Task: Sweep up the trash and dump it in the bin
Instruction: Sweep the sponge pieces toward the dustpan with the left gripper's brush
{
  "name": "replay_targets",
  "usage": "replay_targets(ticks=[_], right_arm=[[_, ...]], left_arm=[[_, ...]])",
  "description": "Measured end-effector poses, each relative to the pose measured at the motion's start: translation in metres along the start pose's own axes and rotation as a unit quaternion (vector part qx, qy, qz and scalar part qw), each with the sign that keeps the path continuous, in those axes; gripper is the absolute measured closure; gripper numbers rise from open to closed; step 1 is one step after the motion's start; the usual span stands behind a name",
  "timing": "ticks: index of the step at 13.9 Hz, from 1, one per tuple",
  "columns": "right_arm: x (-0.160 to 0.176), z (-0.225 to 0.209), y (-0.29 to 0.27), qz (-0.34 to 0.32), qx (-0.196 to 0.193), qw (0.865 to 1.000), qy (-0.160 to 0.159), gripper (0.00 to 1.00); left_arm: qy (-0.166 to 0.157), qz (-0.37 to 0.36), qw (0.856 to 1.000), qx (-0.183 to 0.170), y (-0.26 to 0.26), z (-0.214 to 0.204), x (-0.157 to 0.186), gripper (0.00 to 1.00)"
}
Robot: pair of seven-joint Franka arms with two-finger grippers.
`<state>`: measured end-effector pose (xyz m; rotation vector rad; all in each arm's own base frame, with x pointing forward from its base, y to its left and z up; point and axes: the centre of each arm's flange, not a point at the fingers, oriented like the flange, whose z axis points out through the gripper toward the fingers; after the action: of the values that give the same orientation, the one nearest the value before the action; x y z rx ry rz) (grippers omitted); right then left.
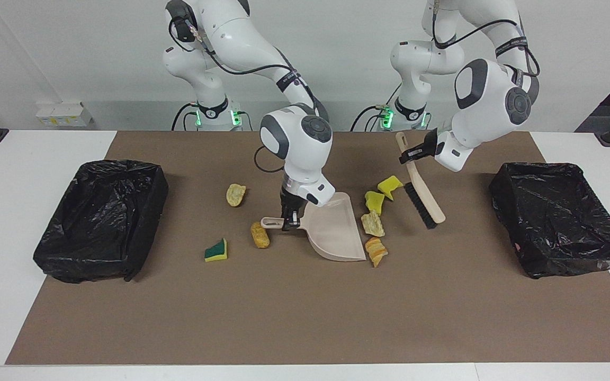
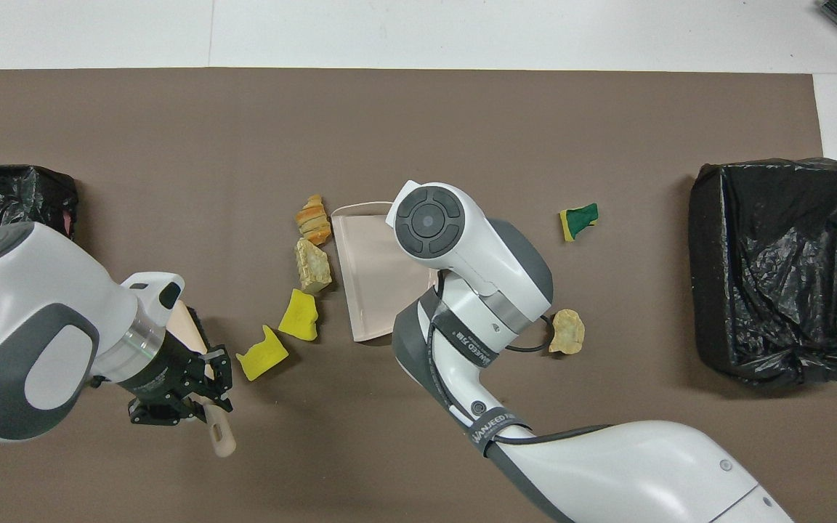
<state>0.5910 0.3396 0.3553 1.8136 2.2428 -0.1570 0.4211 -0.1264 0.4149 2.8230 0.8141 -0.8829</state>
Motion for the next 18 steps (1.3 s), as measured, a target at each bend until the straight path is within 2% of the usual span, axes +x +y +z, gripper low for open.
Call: replay_targets(ticks=[3,6,11,15,18], right_arm=[[0.0,0.001,-0.001,-0.01,0.002,1.0,-0.001,0.68],[0.0,0.002,-0.002,-0.013,0.002,1.0,-0.002,0.68],[0.001,0.002,-0.002,-0.014,0.002,1.0,-0.002,0.68],[0.001,0.002,-0.002,-0.014,0.002,1.0,-0.002,0.68],[0.001,0.002,-0.002,-0.014,0.002,1.0,-0.002,0.68]], left_arm=[[0.0,0.008,1.0,0.025,0.004,0.038,-0.019,0.74],[0.036,0.032,0.998,0.032,0.034,0.074,-0.038,0.74],[0.079,0.063,0.995,-0.026,0.084,0.088,-0.047,0.74],[0.103,0.087,0.988,-0.074,0.126,0.057,-0.04,0.74],[0.109,0.129,0.982,-0.078,0.138,0.051,-0.033,0.74]])
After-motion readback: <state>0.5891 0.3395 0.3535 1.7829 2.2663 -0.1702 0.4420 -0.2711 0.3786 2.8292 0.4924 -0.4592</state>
